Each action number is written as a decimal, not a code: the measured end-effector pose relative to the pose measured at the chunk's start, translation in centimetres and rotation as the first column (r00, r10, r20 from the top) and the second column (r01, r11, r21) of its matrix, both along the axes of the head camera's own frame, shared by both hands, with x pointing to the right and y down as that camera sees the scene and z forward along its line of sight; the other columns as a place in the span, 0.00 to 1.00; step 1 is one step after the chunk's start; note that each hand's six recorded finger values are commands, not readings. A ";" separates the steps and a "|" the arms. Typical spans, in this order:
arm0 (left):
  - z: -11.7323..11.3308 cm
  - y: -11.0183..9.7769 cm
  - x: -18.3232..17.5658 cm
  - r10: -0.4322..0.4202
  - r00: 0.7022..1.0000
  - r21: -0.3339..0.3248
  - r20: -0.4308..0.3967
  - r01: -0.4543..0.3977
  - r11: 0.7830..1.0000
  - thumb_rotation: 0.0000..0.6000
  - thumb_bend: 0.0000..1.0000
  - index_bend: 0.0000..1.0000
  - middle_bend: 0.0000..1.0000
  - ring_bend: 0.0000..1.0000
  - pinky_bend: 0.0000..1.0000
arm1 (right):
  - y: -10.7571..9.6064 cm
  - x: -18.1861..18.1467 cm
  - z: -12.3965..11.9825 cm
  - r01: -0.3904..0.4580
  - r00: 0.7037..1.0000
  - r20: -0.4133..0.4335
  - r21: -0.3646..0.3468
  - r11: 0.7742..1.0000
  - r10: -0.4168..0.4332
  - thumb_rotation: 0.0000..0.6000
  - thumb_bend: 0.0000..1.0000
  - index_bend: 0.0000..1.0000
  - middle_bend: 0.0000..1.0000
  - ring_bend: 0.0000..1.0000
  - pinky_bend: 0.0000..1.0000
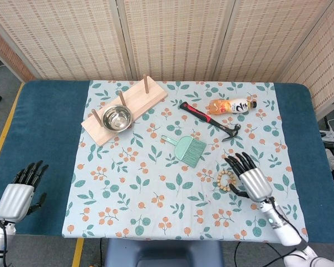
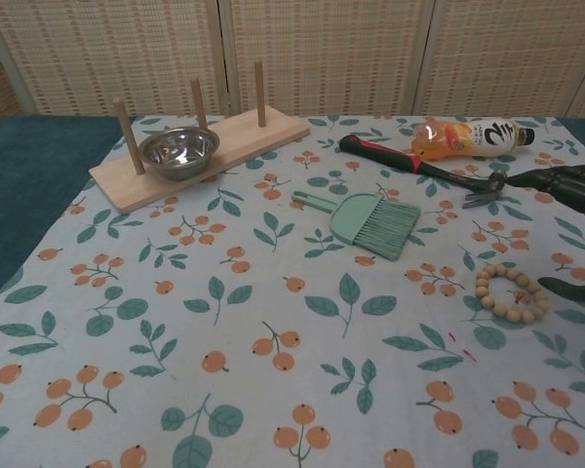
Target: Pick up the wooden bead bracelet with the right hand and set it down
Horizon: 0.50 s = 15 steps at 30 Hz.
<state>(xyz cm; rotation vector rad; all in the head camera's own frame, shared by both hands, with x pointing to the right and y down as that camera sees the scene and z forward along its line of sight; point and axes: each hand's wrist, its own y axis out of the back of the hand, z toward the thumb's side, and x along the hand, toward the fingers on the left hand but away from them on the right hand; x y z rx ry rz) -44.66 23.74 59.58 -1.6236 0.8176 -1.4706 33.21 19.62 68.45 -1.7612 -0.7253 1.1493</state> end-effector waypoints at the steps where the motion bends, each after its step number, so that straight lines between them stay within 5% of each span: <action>1: 0.0 0.0 0.0 0.000 1.000 0.000 0.000 0.000 1.000 1.00 0.44 0.00 0.00 0.00 0.16 | 0.2 0.0 -0.7 -0.004 1.000 -0.005 0.008 1.000 0.004 0.73 0.11 0.00 0.00 0.00 0.00; 7: -0.2 0.0 -0.1 -0.002 1.000 0.010 0.001 0.002 1.000 1.00 0.44 0.00 0.00 0.00 0.16 | 2.5 1.3 -6.8 -0.068 0.991 -0.111 0.092 0.993 0.078 0.73 0.11 0.00 0.00 0.00 0.00; 11: -0.4 -0.1 0.1 0.006 1.000 0.020 -0.003 -0.006 1.000 1.00 0.44 0.00 0.00 0.00 0.16 | 5.1 4.5 -10.4 -0.137 0.951 -0.250 0.185 0.973 0.181 0.73 0.11 0.00 0.00 0.00 0.00; 15: -0.3 -0.1 0.1 0.008 1.000 0.023 -0.001 -0.008 1.000 1.00 0.44 0.00 0.00 0.00 0.16 | 5.7 5.8 -11.8 -0.175 0.925 -0.302 0.199 0.964 0.230 0.73 0.11 0.00 0.00 0.00 0.00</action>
